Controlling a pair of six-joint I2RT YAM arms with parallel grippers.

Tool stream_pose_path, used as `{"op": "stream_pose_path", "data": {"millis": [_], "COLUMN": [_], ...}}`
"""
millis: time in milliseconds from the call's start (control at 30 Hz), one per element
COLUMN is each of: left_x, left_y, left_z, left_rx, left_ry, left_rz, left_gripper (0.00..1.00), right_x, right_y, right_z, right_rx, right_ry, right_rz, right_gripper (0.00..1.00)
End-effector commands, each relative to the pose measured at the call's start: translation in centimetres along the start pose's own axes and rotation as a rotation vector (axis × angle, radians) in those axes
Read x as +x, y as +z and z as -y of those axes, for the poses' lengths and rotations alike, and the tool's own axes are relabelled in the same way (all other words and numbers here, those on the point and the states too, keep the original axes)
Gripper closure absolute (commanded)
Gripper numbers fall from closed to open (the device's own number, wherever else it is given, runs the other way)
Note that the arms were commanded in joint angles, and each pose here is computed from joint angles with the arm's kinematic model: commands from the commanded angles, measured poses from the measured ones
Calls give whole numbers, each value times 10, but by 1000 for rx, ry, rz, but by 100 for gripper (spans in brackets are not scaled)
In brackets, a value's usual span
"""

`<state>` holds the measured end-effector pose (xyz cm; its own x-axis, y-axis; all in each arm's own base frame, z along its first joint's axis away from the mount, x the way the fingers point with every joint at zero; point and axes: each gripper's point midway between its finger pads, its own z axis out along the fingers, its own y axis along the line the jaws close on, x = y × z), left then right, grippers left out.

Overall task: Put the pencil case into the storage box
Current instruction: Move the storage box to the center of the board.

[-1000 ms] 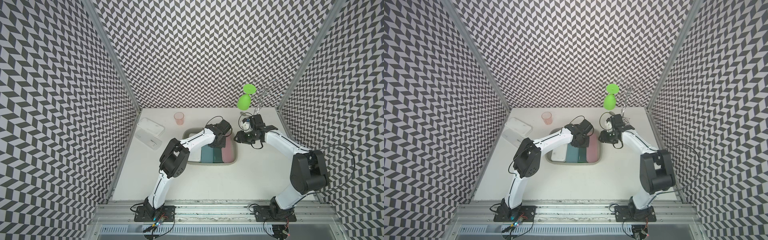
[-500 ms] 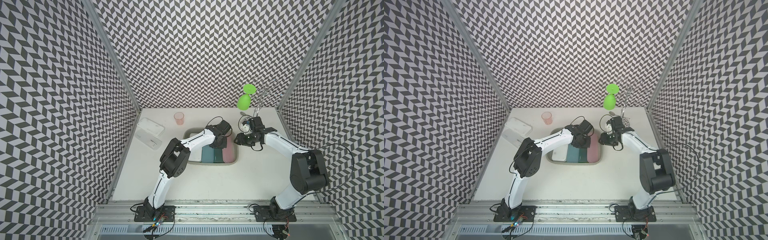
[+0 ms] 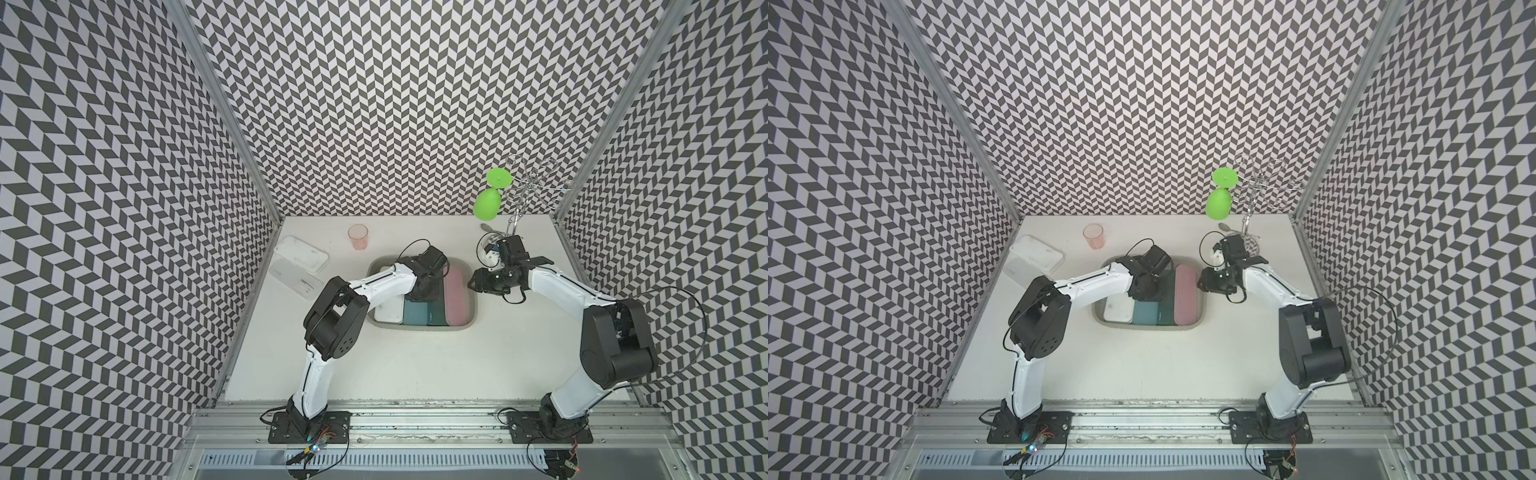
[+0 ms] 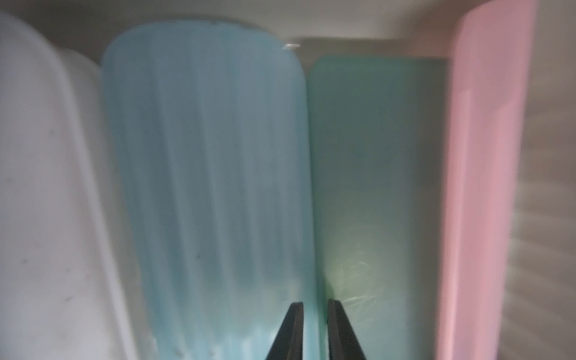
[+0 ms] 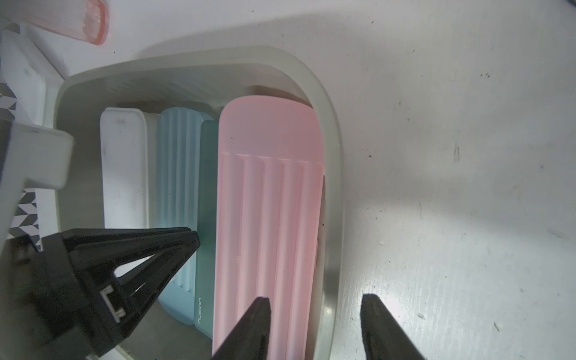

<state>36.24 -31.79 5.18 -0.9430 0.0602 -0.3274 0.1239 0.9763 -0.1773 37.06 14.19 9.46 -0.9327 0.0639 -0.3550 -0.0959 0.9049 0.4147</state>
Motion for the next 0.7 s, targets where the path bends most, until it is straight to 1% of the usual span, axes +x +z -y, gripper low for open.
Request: {"op": "stream_pose_path", "data": {"millis": [0,233,467,567,667], "left_x": [32,36,46,49,47], "left_y": [13,10,1,-2,-6], "left_z": [-45,-57,-94,-105,-103], "left_rx": [-167,-218,-306,-313,-302], "left_ry": [23,27,10,-10,-10], "left_rz": [-103,-102,-102,-103,-92], "left_gripper": [81,82,82,82,82], "right_x": [-6,-10,-4,-3,-5], "right_y": [3,0,3,4,3], "right_z": [-2,-1,3,3,3], "right_rx": [-6,11,20,22,22], "right_ry": [-27,-47,-51,-53,-57], "right_rz": [22,25,10,8,13], "right_gripper": [49,49,49,49,49]}}
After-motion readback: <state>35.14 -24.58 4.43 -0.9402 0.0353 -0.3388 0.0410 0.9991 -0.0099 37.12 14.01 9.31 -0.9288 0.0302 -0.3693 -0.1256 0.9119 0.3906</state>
